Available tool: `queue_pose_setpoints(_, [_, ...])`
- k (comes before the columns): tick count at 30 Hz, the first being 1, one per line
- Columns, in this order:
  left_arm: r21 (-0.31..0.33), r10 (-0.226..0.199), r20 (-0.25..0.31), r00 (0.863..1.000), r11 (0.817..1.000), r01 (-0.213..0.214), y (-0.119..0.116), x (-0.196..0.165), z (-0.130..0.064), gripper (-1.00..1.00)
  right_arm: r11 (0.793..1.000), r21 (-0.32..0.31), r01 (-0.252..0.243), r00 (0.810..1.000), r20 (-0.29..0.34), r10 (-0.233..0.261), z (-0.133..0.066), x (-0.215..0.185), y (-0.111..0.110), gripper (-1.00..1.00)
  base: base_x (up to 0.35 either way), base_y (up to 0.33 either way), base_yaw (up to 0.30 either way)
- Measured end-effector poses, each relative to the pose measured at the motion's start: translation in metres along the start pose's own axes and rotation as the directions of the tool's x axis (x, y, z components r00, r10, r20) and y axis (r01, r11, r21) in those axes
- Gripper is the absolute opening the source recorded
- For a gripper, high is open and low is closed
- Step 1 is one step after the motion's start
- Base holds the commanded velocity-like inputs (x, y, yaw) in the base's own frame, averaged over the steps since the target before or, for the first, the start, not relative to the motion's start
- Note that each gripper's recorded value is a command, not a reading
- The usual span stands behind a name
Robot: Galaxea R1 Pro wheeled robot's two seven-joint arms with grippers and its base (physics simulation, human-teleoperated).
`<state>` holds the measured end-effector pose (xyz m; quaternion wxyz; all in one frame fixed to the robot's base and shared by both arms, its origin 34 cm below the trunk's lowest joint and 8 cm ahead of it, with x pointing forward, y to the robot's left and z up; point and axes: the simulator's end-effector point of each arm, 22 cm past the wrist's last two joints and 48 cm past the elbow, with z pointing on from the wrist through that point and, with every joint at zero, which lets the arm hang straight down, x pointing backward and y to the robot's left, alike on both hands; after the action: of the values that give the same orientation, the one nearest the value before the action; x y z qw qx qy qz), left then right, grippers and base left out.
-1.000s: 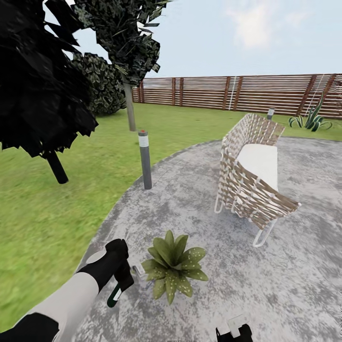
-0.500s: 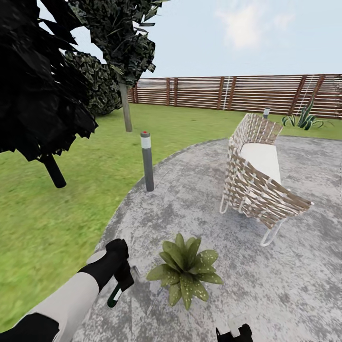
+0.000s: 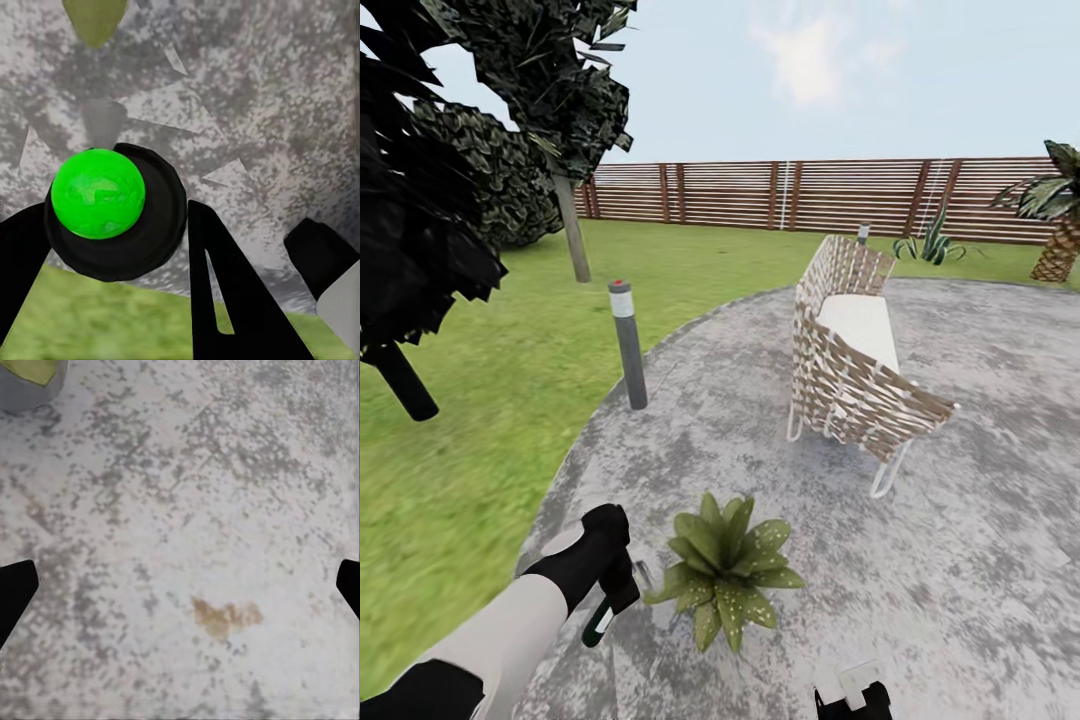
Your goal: Pick up the pesticide atomizer in the garden and spray insectifuge to fully cover both potted plants in the garden.
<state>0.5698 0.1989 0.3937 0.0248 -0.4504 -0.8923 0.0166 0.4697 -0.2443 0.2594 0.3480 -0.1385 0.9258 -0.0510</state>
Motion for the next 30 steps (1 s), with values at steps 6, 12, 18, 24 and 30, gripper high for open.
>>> queue_pose_setpoints(6, [0.003,-0.003,-0.006,1.0,1.0,0.003,-0.001,0.002,0.001,-1.0,1.0,0.0,0.0,1.0,0.0,0.0,0.0,0.0,0.0,1.0,-0.067,0.279,-0.299])
queue_pose_setpoints(12, [0.003,-0.002,-0.009,1.0,1.0,0.002,-0.001,0.003,0.002,-1.0,1.0,0.0,0.0,1.0,0.0,0.0,0.0,0.0,0.0,1.0,-0.001,0.302,-0.299])
queue_pose_setpoints(18, [0.011,-0.003,-0.019,1.0,1.0,0.003,-0.005,0.01,0.008,-1.0,1.0,-0.001,0.001,1.0,-0.002,-0.001,0.0,0.0,0.0,1.0,-0.027,0.098,-0.14])
queue_pose_setpoints(24, [0.061,0.001,-0.061,0.998,0.998,0.003,-0.03,0.039,0.034,-1.0,1.0,-0.001,0.002,1.0,-0.002,-0.002,0.0,0.001,0.0,1.0,0.0,0.001,-0.002])
queue_pose_setpoints(30, [0.046,-0.02,-0.036,0.999,0.999,0.021,-0.021,0.031,0.027,-1.0,1.0,-0.001,0.002,1.0,-0.002,-0.002,0.0,0.001,0.0,1.0,0.0,0.0,0.0])
